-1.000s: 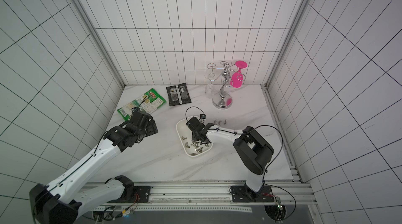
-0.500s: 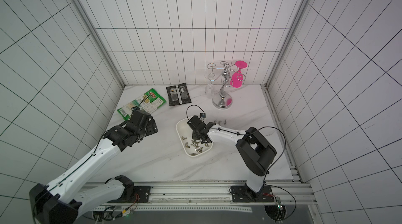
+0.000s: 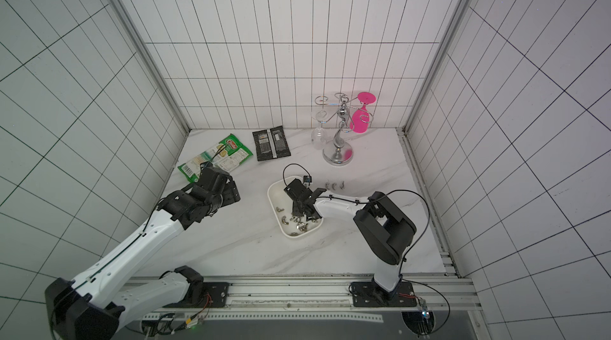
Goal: Take out the wing nut from the storage box
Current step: Pick up the wing nut from the storage box, then place the wing nut at the center of the board, then pick up the wing nut from the storage box.
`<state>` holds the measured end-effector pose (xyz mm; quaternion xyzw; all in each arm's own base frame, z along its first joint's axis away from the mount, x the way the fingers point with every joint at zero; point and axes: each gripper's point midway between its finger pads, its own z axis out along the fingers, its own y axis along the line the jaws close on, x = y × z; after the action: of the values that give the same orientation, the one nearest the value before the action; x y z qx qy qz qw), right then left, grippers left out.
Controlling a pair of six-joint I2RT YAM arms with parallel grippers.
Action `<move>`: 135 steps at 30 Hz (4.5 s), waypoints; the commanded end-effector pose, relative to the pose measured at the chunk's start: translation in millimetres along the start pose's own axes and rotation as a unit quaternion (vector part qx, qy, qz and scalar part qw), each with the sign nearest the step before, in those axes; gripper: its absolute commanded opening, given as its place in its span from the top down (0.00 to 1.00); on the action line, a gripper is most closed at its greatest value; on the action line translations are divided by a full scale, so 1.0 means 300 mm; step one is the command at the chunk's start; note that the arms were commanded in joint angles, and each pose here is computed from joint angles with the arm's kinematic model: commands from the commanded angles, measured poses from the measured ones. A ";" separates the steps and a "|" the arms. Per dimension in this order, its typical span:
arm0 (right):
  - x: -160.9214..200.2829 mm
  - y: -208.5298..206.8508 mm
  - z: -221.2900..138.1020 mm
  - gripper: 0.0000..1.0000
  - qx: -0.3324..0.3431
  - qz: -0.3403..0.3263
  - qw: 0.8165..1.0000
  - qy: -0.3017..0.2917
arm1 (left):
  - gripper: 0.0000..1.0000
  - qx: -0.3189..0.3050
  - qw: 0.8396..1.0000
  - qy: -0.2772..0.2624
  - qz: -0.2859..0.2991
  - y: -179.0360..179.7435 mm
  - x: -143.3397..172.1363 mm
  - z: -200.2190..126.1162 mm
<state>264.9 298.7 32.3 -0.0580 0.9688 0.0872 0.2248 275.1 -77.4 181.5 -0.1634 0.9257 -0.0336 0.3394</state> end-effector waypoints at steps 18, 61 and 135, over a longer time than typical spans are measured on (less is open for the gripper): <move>-0.159 0.027 -0.195 0.95 -0.030 -0.012 0.997 -0.073 | 0.15 0.008 1.000 -0.013 -0.005 -0.016 -0.028 -0.017; -0.278 -0.386 0.084 0.96 0.069 0.042 0.996 -0.047 | 0.15 0.007 1.000 -0.014 0.001 -0.034 -0.037 -0.014; 0.141 0.033 -0.017 0.73 -0.044 -0.202 0.971 0.122 | 0.15 0.005 1.000 -0.013 -0.001 -0.037 -0.036 -0.002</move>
<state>229.9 309.2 31.0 -0.2671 0.9504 0.0919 0.1303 279.5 -82.3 179.8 -0.1585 0.9282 -0.0294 0.3354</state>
